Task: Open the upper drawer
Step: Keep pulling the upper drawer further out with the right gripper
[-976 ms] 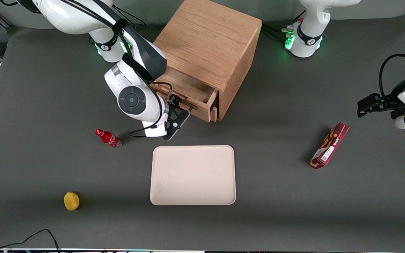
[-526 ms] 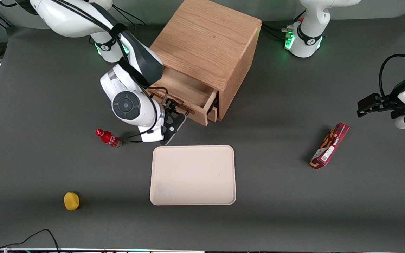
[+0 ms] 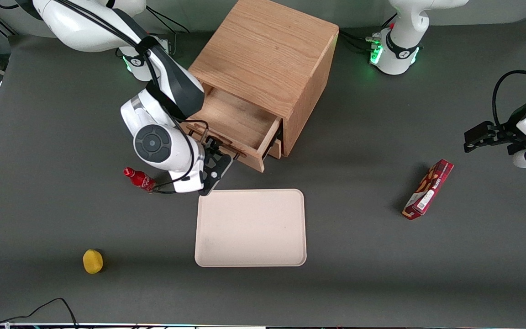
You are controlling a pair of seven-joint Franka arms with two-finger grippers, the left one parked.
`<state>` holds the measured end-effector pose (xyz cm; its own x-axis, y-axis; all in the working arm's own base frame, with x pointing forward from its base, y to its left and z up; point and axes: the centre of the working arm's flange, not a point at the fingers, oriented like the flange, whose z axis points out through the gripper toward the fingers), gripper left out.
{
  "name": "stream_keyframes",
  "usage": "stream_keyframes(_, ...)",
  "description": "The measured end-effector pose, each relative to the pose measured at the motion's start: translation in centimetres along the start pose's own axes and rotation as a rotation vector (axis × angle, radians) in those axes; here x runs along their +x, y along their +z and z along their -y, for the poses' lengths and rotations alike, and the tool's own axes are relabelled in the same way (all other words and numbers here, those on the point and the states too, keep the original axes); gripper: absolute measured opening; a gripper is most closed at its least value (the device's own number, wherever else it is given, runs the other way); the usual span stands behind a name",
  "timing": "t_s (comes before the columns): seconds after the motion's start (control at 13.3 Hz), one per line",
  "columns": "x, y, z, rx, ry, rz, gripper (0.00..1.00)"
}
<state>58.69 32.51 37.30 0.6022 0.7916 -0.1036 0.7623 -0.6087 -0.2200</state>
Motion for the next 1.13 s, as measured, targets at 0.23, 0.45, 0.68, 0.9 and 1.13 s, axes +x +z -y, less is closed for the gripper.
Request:
stream_keyframes(0.23,0.1,-0.2,-1.3,-0.007,-0.012,-0.009,1.0)
stream_keyframes(0.45,0.4,-0.5,-2.3,-0.018,-0.014,-0.01,1.0)
stream_keyframes(0.68,0.7,-0.6,-3.3,-0.024,-0.02,-0.001,1.0)
stream_keyframes(0.9,1.0,-0.7,-4.0,-0.025,-0.031,-0.001,1.0)
stream_keyframes(1.13,1.0,-0.9,-5.2,-0.029,-0.036,-0.004,1.0)
